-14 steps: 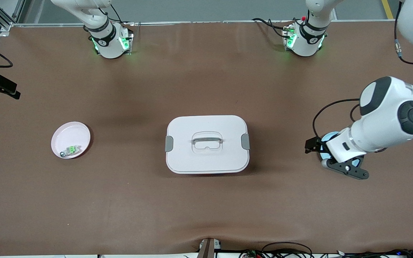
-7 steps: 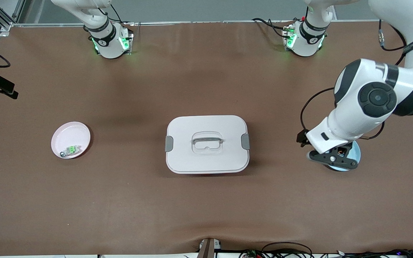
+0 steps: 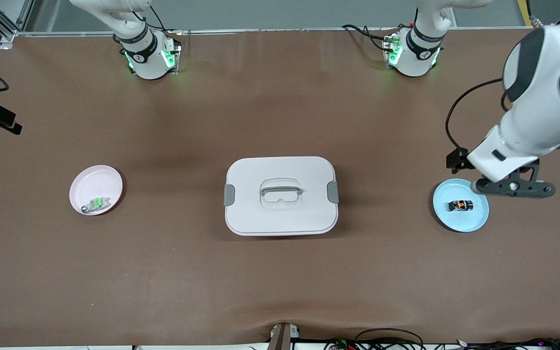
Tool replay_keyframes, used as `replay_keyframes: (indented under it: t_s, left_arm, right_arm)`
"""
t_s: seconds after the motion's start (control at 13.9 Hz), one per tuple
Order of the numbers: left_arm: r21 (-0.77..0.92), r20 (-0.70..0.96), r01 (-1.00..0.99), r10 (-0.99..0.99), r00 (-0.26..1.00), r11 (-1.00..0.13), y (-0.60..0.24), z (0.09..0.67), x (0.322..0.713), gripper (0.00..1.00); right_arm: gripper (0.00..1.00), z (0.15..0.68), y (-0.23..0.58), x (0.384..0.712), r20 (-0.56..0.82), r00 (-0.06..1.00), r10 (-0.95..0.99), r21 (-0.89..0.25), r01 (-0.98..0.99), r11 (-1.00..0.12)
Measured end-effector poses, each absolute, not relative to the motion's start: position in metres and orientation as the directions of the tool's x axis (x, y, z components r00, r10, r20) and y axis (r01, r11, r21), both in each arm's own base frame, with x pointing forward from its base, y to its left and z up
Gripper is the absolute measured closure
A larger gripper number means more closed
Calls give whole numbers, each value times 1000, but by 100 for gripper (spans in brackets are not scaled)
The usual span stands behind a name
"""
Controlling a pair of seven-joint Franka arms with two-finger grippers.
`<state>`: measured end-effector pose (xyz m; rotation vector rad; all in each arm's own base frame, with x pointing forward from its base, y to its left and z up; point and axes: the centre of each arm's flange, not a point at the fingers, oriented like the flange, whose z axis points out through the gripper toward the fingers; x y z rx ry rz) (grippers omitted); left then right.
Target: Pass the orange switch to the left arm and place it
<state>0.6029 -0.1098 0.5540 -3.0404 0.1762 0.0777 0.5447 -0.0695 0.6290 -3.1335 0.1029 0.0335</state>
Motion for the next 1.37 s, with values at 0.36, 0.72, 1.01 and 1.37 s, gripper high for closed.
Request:
replay_keyframes:
  t_s: [0.36, 0.72, 1.01, 1.37]
  left_arm:
    - [-31, -9, -55, -55, 998, -998, -71, 604, 549, 0]
    - [-28, 21, -55, -56, 998, -998, -66, 627, 505, 0]
    - [-30, -2, -55, -55, 999, -998, -64, 635, 486, 0]
    - [-26, 10, -54, -54, 998, -998, -64, 645, 488, 0]
  right_arm:
    - [0, 635, -63, 541, -21, 999, -47, -5, -48, -999]
    - [0, 638, -60, 540, -17, 999, -30, -4, -30, -1000]
    - [0, 646, -58, 540, 0, 1000, -24, -3, -24, -1000]
    - [0, 647, -57, 540, 0, 1000, -19, -3, -19, -1000]
